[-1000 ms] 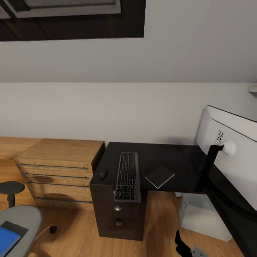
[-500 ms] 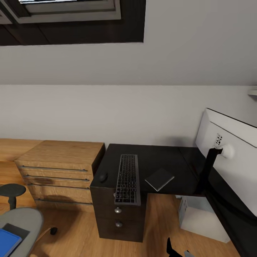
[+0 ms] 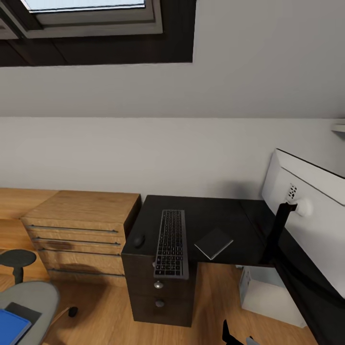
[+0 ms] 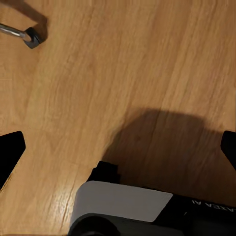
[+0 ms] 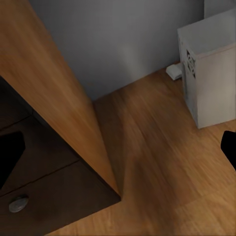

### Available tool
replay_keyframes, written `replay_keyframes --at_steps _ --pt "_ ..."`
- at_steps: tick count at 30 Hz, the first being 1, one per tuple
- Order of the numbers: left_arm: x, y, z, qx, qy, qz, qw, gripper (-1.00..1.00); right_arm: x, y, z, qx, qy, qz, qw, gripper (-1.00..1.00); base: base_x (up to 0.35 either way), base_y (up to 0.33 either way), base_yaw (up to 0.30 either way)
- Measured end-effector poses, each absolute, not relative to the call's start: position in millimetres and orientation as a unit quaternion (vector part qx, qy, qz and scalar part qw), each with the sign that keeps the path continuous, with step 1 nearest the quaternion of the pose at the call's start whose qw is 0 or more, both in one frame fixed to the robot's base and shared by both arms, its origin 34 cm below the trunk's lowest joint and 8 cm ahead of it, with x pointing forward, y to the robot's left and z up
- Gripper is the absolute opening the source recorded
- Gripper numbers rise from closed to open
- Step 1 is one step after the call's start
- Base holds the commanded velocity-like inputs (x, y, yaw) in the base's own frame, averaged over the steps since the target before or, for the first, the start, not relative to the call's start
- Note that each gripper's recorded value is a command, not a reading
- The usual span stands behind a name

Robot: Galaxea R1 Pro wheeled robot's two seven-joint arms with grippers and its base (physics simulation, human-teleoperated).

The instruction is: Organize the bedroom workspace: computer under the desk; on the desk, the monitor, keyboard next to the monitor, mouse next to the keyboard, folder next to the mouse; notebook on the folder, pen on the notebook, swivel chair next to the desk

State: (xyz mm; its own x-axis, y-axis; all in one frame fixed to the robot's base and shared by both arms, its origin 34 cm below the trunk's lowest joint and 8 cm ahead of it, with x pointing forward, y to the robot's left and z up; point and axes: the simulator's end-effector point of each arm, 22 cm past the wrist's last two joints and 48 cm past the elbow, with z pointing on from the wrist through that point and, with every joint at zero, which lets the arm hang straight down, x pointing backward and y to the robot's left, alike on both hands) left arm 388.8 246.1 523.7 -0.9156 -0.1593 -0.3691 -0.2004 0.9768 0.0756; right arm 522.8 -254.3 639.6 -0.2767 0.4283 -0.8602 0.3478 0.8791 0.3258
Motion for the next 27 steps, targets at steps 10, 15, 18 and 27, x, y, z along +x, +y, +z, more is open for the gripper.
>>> replay_keyframes --at_steps 10,15,18,27 --pt "407.3 262.9 554.4 -0.113 0.943 0.075 0.304 1.0 522.0 -259.8 654.9 0.247 0.797 0.032 0.551 1.0 0.0 0.0 0.0" --pt "408.6 263.8 563.5 -0.115 0.94 0.077 0.311 1.0 521.8 -261.6 662.7 0.247 0.796 0.031 0.552 1.0 0.0 0.0 -0.005" --pt "408.2 264.0 568.1 -0.116 0.94 0.077 0.313 1.0 521.5 -262.4 667.1 0.247 0.796 0.03 0.553 1.0 0.0 0.0 -0.064" --pt "407.0 263.7 580.6 -0.116 0.939 0.077 0.313 1.0 521.0 -259.2 680.1 0.243 0.796 0.033 0.553 1.0 0.0 0.0 -0.085"
